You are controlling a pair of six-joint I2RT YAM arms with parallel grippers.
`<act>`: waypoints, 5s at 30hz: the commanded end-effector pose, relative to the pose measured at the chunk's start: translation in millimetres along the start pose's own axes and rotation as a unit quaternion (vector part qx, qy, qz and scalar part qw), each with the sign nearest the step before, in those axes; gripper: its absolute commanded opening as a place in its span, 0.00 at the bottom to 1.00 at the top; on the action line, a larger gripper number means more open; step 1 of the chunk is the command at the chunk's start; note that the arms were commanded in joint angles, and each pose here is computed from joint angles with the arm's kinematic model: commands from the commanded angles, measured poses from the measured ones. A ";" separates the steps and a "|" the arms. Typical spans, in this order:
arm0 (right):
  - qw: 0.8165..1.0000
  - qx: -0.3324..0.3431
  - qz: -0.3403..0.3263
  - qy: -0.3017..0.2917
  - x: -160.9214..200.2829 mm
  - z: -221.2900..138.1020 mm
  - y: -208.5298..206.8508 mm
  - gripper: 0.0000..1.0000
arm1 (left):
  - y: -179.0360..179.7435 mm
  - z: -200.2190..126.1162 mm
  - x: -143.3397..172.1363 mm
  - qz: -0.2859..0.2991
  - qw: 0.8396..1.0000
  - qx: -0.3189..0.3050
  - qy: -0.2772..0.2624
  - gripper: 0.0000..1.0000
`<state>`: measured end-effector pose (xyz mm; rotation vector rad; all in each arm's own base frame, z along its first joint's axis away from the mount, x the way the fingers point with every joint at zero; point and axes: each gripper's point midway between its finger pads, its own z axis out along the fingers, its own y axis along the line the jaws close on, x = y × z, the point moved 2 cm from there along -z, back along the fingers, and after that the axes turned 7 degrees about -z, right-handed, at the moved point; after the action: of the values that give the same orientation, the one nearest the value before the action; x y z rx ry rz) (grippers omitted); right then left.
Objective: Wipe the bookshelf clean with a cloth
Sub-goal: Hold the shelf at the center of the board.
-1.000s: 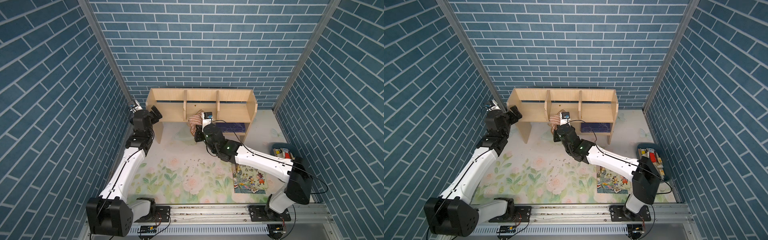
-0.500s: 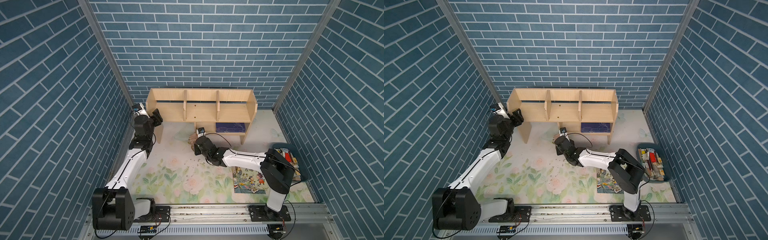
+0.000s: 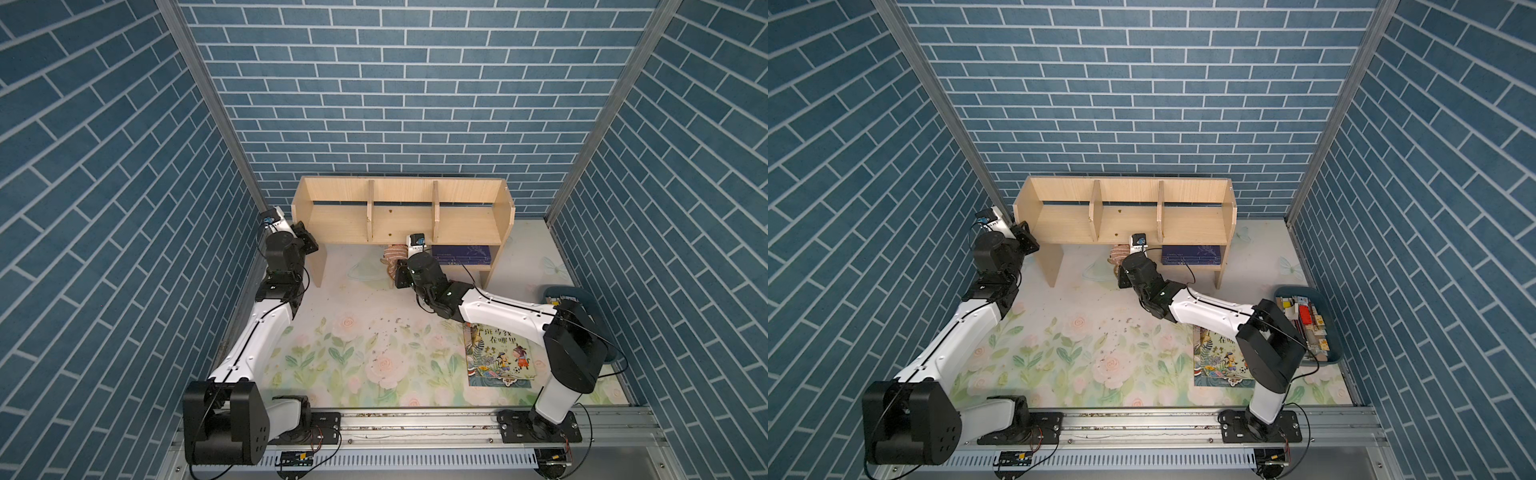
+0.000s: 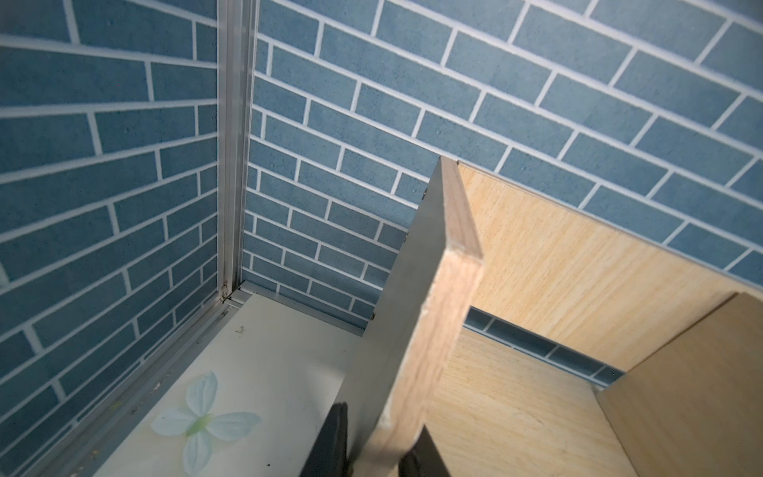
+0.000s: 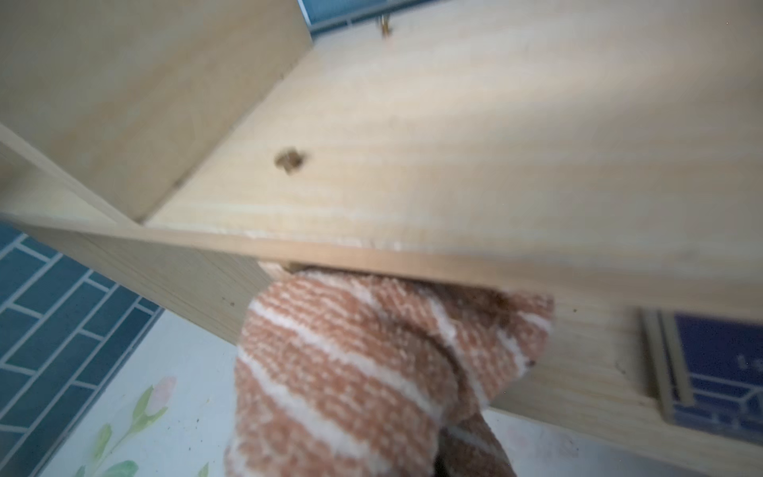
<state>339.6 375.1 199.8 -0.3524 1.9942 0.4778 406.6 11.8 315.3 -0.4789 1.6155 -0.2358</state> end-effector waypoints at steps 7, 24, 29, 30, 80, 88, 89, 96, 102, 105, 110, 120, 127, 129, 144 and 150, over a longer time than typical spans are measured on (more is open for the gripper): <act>1.000 0.023 0.002 0.007 9.2 -4.5 -10.6 0.00 | -7.4 -14.9 -11.0 -0.021 1.000 0.018 -0.015 0.00; 0.965 0.243 0.052 -0.077 -60.6 -128.3 -204.0 0.00 | -12.1 -6.3 1.5 0.019 0.999 0.047 0.012 0.00; 0.979 0.197 0.023 -0.057 -73.7 -105.0 -180.3 0.00 | -16.6 2.2 11.2 0.023 0.996 0.074 0.040 0.00; 0.982 0.182 0.016 -0.058 -76.9 -99.6 -168.5 0.00 | -17.8 4.0 12.6 0.024 0.996 0.079 0.045 0.00; 0.981 0.167 0.089 0.037 52.6 -67.1 -234.4 0.00 | -22.2 9.5 26.8 0.024 0.992 0.099 0.076 0.00; 0.995 0.091 0.021 0.024 15.0 -11.2 -130.4 0.00 | -20.4 10.1 29.0 0.023 0.992 0.095 0.079 0.00; 0.996 0.079 0.017 0.022 11.0 -4.4 -115.6 0.00 | -20.0 10.2 29.5 0.023 0.992 0.094 0.079 0.00; 0.999 0.022 -0.024 -0.018 -38.1 4.9 -24.3 0.00 | -19.6 11.2 31.0 0.022 0.992 0.093 0.081 0.00; 0.996 0.002 -0.047 -0.076 -100.0 -23.4 16.5 0.00 | -20.1 10.6 28.8 0.023 0.992 0.093 0.078 0.00; 0.996 0.003 -0.044 -0.078 -101.2 -20.8 20.5 0.00 | -21.1 10.7 30.0 0.022 0.992 0.098 0.081 0.00; 0.999 -0.003 -0.032 -0.029 -35.8 11.2 22.3 0.00 | -21.0 10.9 30.6 0.022 0.992 0.098 0.082 0.00; 0.999 0.012 -0.032 0.030 36.2 33.9 7.8 0.00 | -21.2 10.4 30.6 0.020 0.992 0.098 0.082 0.00; 0.998 0.012 -0.039 -0.041 -41.0 -2.0 15.7 0.00 | -22.1 10.0 30.8 0.019 0.991 0.101 0.083 0.00; 0.997 0.015 -0.040 -0.058 -59.0 -9.5 16.4 0.00 | -22.8 9.5 29.8 0.018 0.991 0.103 0.082 0.00; 0.999 0.042 -0.022 0.018 42.8 12.5 -29.6 0.00 | -19.5 11.7 33.4 0.024 0.991 0.094 0.086 0.00; 0.993 0.108 0.049 0.015 54.9 -26.3 -130.9 0.00 | -18.9 12.6 34.1 0.026 0.991 0.093 0.088 0.00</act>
<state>343.5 270.9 93.5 -0.2934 2.1834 0.2343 417.5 7.0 313.4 -0.3055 1.6561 -0.2580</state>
